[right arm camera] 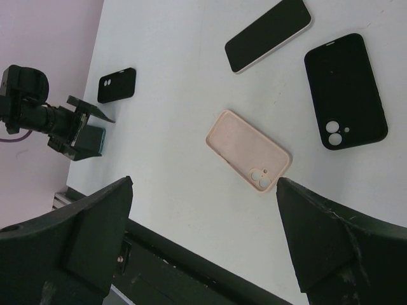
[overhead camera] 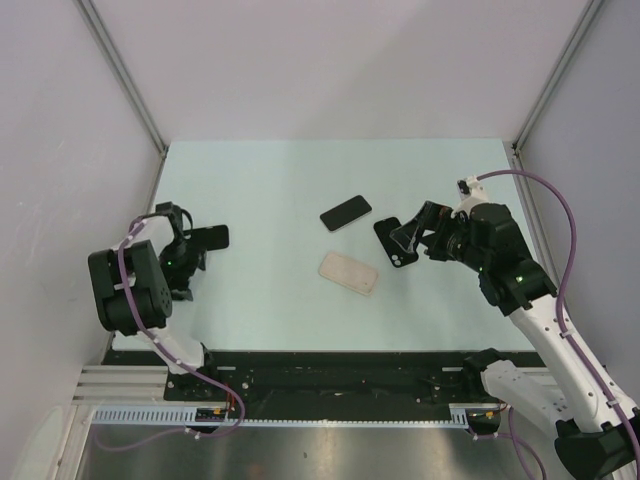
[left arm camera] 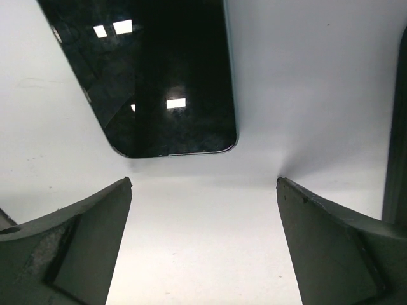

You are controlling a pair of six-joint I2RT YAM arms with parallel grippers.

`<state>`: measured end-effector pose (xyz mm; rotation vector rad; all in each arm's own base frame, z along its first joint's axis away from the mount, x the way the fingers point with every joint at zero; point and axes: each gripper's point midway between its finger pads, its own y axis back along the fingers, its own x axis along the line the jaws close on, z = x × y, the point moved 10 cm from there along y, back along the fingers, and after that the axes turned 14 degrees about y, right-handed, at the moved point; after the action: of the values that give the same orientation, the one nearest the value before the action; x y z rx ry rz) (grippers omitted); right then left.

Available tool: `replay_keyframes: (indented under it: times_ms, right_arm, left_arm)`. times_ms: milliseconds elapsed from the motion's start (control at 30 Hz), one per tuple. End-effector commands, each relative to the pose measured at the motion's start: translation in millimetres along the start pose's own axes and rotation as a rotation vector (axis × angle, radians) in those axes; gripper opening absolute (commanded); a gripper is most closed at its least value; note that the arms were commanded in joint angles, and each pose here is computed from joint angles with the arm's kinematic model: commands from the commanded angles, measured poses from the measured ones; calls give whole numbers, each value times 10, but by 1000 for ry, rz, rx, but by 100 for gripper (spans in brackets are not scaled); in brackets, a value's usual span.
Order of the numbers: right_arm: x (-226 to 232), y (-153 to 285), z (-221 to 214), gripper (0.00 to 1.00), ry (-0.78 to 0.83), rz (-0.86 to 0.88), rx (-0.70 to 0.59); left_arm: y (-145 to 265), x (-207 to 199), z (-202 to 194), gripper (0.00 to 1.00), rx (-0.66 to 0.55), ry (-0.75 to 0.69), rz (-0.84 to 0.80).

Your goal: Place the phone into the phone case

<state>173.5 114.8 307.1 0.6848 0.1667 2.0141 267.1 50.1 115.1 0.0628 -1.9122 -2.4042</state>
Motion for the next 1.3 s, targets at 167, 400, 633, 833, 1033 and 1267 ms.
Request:
replay_keyframes:
  times_ms: [167,400,633,833,1033,1267]
  right_arm:
    - [4,104,15,100,18,-14,-45]
    - [7,165,-3,100,26,-14,-62]
    - [15,195,7,100,33,-12,-78]
    - [3,211,7,100,33,-29,-83]
    - [-9,193,-2,100,35,-40,-78]
    - [-13,175,-9,100,27,-42,-71]
  left_arm:
    - [236,173,295,100,-98,57,-10]
    - [167,-45,521,99,-82,21,-67]
    - [-22,-108,480,96,-55,27,-77]
    - [-237,-18,432,96,-38,31,4]
    - [-328,29,410,88,-13,44,54]
    - [-291,87,385,68,1,47,52]
